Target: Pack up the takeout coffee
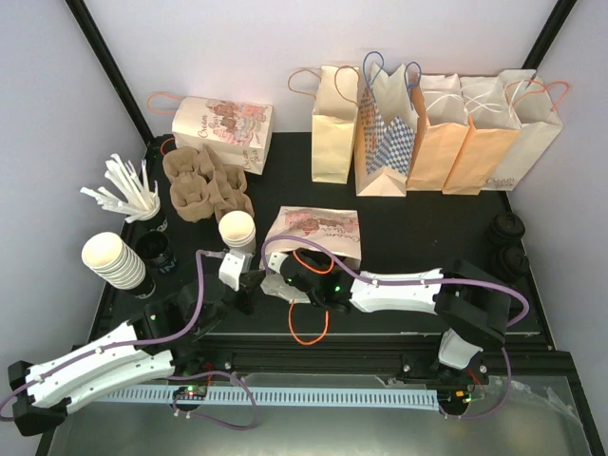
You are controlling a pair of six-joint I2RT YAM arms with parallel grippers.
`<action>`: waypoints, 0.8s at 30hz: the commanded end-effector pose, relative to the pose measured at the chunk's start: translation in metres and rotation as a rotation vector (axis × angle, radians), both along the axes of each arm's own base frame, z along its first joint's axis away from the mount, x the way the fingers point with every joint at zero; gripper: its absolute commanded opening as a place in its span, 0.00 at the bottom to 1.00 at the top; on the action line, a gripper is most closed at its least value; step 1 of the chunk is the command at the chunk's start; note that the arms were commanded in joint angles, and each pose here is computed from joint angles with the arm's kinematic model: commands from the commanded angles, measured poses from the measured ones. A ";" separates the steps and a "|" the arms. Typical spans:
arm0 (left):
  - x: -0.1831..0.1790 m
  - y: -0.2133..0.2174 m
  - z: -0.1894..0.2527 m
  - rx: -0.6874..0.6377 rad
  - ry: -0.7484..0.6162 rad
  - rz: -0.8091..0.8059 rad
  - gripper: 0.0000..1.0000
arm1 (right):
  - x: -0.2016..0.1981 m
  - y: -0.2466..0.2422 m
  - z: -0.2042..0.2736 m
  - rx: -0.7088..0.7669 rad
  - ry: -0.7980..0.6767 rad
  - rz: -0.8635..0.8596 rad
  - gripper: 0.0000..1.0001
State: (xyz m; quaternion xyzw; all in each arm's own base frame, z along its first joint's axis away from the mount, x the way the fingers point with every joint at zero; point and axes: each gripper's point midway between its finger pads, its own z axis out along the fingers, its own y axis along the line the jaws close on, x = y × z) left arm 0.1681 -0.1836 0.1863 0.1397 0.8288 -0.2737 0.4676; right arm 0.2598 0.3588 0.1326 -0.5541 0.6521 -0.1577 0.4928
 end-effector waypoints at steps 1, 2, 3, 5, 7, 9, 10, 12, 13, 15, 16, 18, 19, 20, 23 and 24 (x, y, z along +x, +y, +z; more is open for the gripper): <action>-0.007 -0.017 0.039 -0.145 -0.037 -0.076 0.02 | 0.011 -0.010 0.010 -0.013 -0.062 -0.058 0.38; -0.007 -0.017 0.040 -0.142 -0.041 -0.071 0.02 | 0.011 -0.011 0.010 -0.014 -0.064 -0.056 0.38; -0.006 -0.016 0.041 -0.138 -0.047 -0.066 0.02 | 0.011 -0.011 0.009 -0.022 -0.065 -0.054 0.38; -0.005 -0.014 0.047 -0.132 -0.055 -0.060 0.02 | 0.011 -0.013 0.004 -0.051 -0.066 -0.052 0.38; -0.005 -0.014 0.050 -0.128 -0.057 -0.058 0.01 | 0.011 -0.013 0.000 -0.070 -0.064 -0.051 0.38; -0.005 -0.015 0.052 -0.130 -0.056 -0.063 0.02 | 0.010 -0.013 -0.004 -0.079 -0.049 -0.044 0.38; -0.005 -0.015 0.052 -0.133 -0.056 -0.063 0.02 | 0.009 -0.011 -0.004 -0.079 -0.042 -0.040 0.38; -0.005 -0.016 0.053 -0.141 -0.054 -0.065 0.02 | 0.008 -0.011 -0.008 -0.082 -0.029 -0.039 0.36; -0.005 -0.017 0.054 -0.146 -0.053 -0.068 0.02 | 0.008 -0.011 -0.009 -0.086 -0.022 -0.036 0.36; -0.005 -0.018 0.057 -0.159 -0.051 -0.065 0.01 | 0.007 -0.010 -0.013 -0.095 0.001 -0.030 0.36; -0.005 -0.018 0.060 -0.168 -0.049 -0.064 0.02 | 0.006 -0.011 -0.016 -0.104 0.018 -0.028 0.36; -0.005 -0.020 0.066 -0.183 -0.041 -0.062 0.02 | 0.006 -0.011 -0.018 -0.114 0.044 -0.032 0.33; -0.004 -0.021 0.069 -0.185 -0.035 -0.063 0.01 | 0.005 -0.013 -0.019 -0.119 0.057 -0.034 0.33; -0.004 -0.023 0.073 -0.191 -0.029 -0.064 0.01 | 0.004 -0.014 -0.019 -0.124 0.067 -0.033 0.33; -0.004 -0.028 0.083 -0.200 -0.009 -0.073 0.02 | 0.003 -0.020 -0.018 -0.136 0.090 -0.043 0.33; -0.005 -0.030 0.085 -0.200 -0.003 -0.077 0.02 | 0.002 -0.021 -0.016 -0.132 0.100 -0.041 0.33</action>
